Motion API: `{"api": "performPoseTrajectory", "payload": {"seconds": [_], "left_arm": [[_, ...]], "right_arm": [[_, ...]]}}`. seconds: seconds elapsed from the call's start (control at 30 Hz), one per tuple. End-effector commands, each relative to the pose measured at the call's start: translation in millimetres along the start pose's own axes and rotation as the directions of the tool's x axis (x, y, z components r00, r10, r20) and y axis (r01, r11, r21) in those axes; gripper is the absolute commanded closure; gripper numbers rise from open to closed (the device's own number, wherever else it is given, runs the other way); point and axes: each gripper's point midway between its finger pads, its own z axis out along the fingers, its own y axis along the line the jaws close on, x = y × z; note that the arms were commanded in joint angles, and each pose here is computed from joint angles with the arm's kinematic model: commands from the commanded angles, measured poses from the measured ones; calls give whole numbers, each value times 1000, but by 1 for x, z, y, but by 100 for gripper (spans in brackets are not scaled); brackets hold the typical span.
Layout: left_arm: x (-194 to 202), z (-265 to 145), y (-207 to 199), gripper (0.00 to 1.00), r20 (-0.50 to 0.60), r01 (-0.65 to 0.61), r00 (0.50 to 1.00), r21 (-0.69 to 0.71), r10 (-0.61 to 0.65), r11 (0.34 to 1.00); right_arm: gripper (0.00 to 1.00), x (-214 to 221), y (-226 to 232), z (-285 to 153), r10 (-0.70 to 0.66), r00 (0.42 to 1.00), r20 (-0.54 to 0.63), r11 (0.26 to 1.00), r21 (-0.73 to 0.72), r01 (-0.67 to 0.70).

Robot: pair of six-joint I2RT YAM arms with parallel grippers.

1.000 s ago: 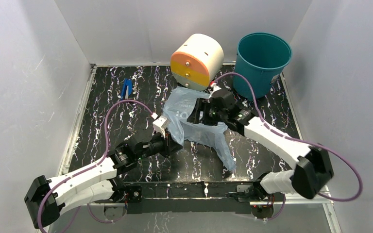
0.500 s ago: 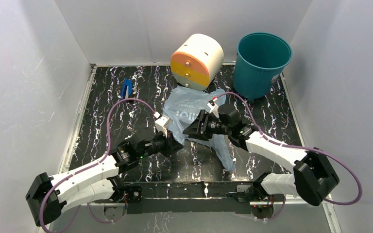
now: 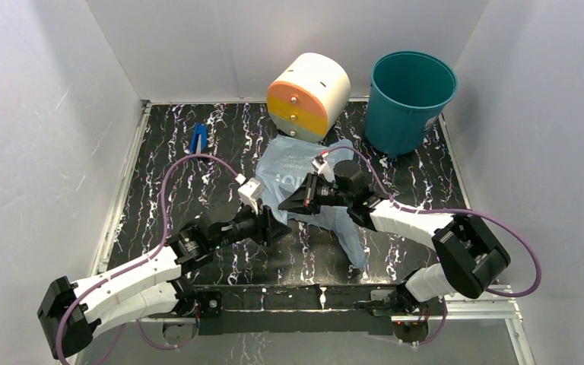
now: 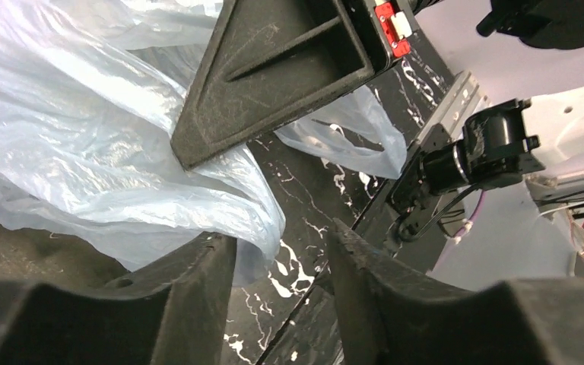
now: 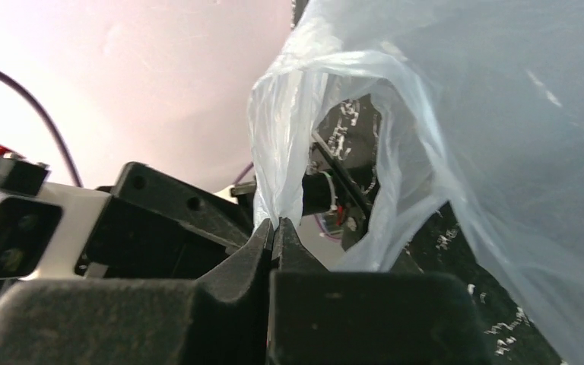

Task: Put the trash bags into the trash bin
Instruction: Unfold the trash bag at the center of the board.

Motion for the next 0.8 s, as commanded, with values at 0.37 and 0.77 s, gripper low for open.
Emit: {"api": "performPoseTrajectory", "payload": {"seconds": [0.37,0.77], "left_arm": [[-23,9,-10,44,139,28,990,58,-36,998],[-18,23,-15,52,140,41,988,118,-58,992]], "right_arm": [[98,-15,56,-3,66,997,32,983,-173,-60],[97,-13,58,0,62,998,5,983,-172,-60]]}}
